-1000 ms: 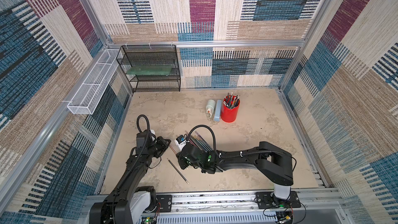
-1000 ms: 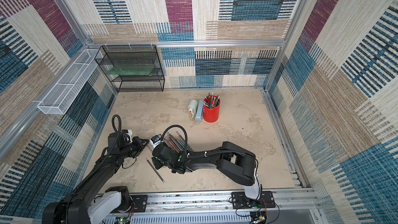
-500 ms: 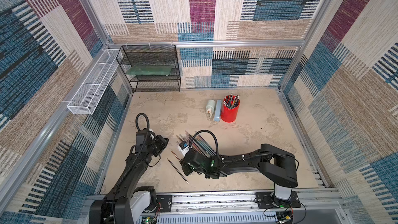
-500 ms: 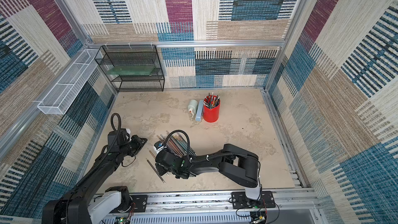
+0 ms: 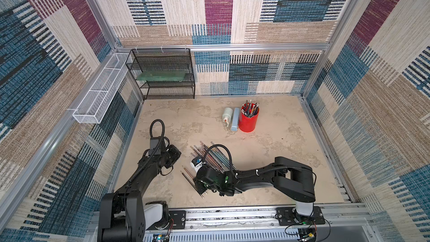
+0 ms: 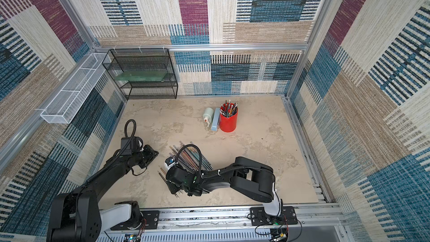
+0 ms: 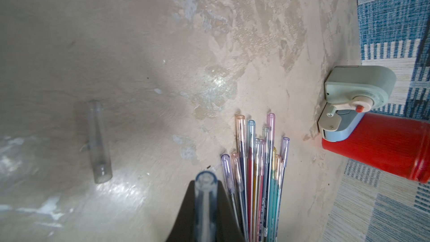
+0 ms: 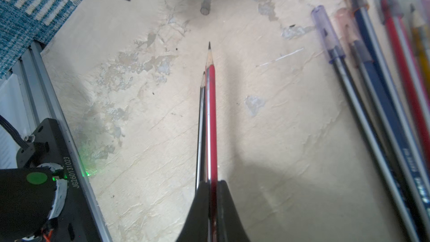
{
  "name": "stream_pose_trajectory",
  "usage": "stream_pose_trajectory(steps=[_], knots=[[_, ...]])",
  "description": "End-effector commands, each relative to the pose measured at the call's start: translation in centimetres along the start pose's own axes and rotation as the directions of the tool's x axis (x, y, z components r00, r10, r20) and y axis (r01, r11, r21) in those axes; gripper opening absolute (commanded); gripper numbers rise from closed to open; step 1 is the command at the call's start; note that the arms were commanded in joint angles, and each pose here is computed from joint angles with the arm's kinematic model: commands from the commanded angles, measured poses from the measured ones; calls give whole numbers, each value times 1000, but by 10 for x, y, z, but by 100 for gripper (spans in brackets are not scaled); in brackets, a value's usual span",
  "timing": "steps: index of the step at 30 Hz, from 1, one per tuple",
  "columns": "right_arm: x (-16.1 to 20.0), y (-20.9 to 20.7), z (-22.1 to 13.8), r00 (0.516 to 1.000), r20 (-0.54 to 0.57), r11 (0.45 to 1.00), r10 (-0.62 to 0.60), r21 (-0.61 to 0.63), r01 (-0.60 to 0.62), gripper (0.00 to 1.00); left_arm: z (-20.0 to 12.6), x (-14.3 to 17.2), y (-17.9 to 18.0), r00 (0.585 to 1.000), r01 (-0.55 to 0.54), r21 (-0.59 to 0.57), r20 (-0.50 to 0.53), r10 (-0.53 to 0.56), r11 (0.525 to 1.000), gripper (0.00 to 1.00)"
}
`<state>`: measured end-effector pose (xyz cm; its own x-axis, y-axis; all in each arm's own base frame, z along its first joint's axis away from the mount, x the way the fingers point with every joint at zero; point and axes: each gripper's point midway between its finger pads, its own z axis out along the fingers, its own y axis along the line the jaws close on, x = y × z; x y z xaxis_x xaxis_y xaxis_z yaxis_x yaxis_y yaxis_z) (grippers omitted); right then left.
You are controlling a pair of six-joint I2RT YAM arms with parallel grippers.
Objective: Remove the protective cover of the pencils
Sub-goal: Place the pencil at the center of the board.
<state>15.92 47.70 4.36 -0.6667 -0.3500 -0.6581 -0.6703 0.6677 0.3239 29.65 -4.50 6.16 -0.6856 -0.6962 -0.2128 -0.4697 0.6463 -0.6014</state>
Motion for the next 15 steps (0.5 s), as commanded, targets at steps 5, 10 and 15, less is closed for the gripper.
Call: stream_pose_trajectory(steps=[5,10,15], knots=[[1,7,10,1000,-18,1000,12,-16,-12,0,6,1,6,999,-17,-42,-39,16,999,0],[2,6,13,1000,-24,1000,20,-20,-20,0,9,2,7,998,-15,-55,-55,12,998,0],[6,4,15,999,-34,1000,22,-13,-22,0,9,2,10,998,-13,-72,-58,9,997,0]])
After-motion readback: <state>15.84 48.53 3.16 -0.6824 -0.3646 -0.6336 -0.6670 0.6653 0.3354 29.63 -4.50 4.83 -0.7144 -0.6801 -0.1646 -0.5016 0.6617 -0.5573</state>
